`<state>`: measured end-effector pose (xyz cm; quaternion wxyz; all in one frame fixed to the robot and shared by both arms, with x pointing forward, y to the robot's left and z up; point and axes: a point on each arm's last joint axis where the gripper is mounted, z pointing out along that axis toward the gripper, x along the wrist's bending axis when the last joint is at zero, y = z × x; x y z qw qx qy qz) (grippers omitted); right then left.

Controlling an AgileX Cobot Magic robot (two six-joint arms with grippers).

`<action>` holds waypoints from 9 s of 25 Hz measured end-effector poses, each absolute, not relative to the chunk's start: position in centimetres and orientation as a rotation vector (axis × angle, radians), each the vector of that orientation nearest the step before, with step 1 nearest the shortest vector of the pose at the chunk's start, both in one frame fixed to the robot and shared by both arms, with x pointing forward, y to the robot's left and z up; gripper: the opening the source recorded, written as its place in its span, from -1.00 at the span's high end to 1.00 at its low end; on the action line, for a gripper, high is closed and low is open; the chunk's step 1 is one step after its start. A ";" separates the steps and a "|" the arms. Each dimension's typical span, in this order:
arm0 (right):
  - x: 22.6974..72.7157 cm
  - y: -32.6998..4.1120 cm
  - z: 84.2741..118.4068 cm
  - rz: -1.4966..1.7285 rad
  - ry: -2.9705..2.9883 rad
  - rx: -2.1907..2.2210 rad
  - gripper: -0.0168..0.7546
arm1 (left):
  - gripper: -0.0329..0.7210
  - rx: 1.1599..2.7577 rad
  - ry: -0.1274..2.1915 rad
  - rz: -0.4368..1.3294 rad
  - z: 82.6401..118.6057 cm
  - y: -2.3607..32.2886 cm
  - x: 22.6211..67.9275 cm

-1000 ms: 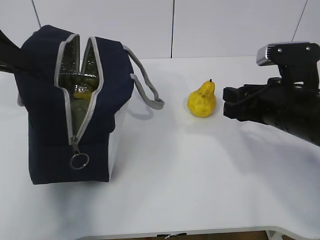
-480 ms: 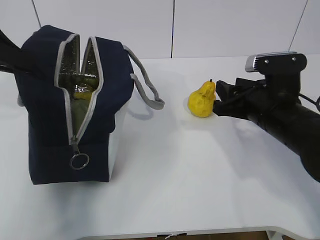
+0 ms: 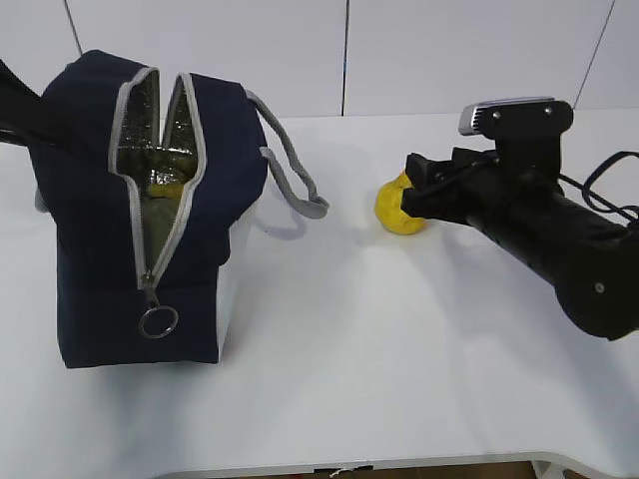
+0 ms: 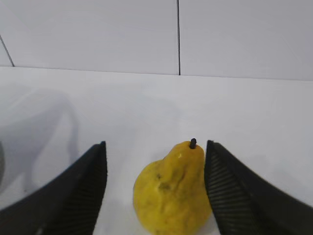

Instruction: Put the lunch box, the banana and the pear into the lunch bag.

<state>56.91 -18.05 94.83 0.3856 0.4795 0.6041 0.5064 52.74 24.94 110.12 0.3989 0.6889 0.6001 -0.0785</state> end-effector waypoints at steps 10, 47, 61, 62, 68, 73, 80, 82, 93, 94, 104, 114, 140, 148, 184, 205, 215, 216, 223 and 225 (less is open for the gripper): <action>58.6 -18.2 92.7 1.227 1.486 1.387 -0.52 | 0.88 1.744 1.519 -0.199 110.1 24.9 52.7; 62.8 -16.4 90.7 1.308 1.436 1.525 -0.52 | 0.88 1.744 1.519 -0.199 110.1 24.9 52.7; 63.1 -16.3 90.6 1.311 1.431 1.526 -0.39 | 0.88 1.750 1.518 -0.194 110.1 25.0 52.7; 63.1 -16.3 90.6 1.311 1.431 1.526 -0.32 | 0.88 1.750 1.518 -0.194 110.1 25.0 52.7; 63.1 -16.3 90.6 1.311 1.429 1.528 0.14 | 0.88 1.750 1.518 -0.194 110.1 25.0 52.7; 63.1 -16.3 90.6 1.312 1.427 1.527 0.25 | 0.88 1.750 1.518 -0.194 110.1 25.0 52.7; 63.1 -16.4 90.6 1.295 1.444 1.497 0.27 | 0.88 1.750 1.518 -0.194 110.1 25.0 52.7; 63.1 -16.4 90.6 1.292 1.447 1.493 0.27 | 0.88 1.750 1.518 -0.194 110.1 25.0 52.7; 63.1 -16.4 90.6 1.277 1.461 1.470 0.28 | 0.88 1.750 1.518 -0.194 110.1 25.0 52.7; 63.1 -16.4 90.6 1.277 1.461 1.470 0.28 | 0.88 1.750 1.518 -0.194 110.1 25.0 52.7; 63.1 -16.4 90.6 1.274 1.464 1.465 0.37 | 0.88 1.751 1.518 -0.194 110.1 25.0 52.7; 63.1 -16.4 90.7 1.267 1.470 1.452 0.48 | 0.88 1.752 1.516 -0.193 110.1 25.0 52.7; 59.6 -16.3 104.5 1.335 1.545 1.023 0.50 | 0.88 1.757 1.510 -0.187 110.1 25.0 52.7; 57.7 -15.8 107.7 1.399 1.585 0.795 0.50 | 0.88 1.768 1.495 -0.179 110.1 25.0 52.7; 56.7 -4.5 105.5 1.834 1.738 0.201 0.50 | 0.88 1.777 1.484 -0.173 110.1 25.0 52.7; 58.1 -1.8 102.4 1.730 1.880 0.258 0.50 | 0.88 1.773 1.481 -0.175 110.1 25.0 52.8; 58.9 -1.9 102.6 1.779 1.855 0.433 0.49 | 0.88 1.775 1.480 -0.174 110.1 25.0 52.8; 58.9 -1.9 102.8 1.780 1.853 0.437 0.48 | 0.88 1.775 1.480 -0.174 110.1 25.0 52.8; 59.2 -1.8 103.1 1.771 1.856 0.460 0.21 | 0.88 1.775 1.480 -0.174 110.1 25.0 52.8; 59.2 -1.8 103.1 1.771 1.856 0.460 0.19 | 0.88 1.775 1.480 -0.174 110.1 25.0 52.8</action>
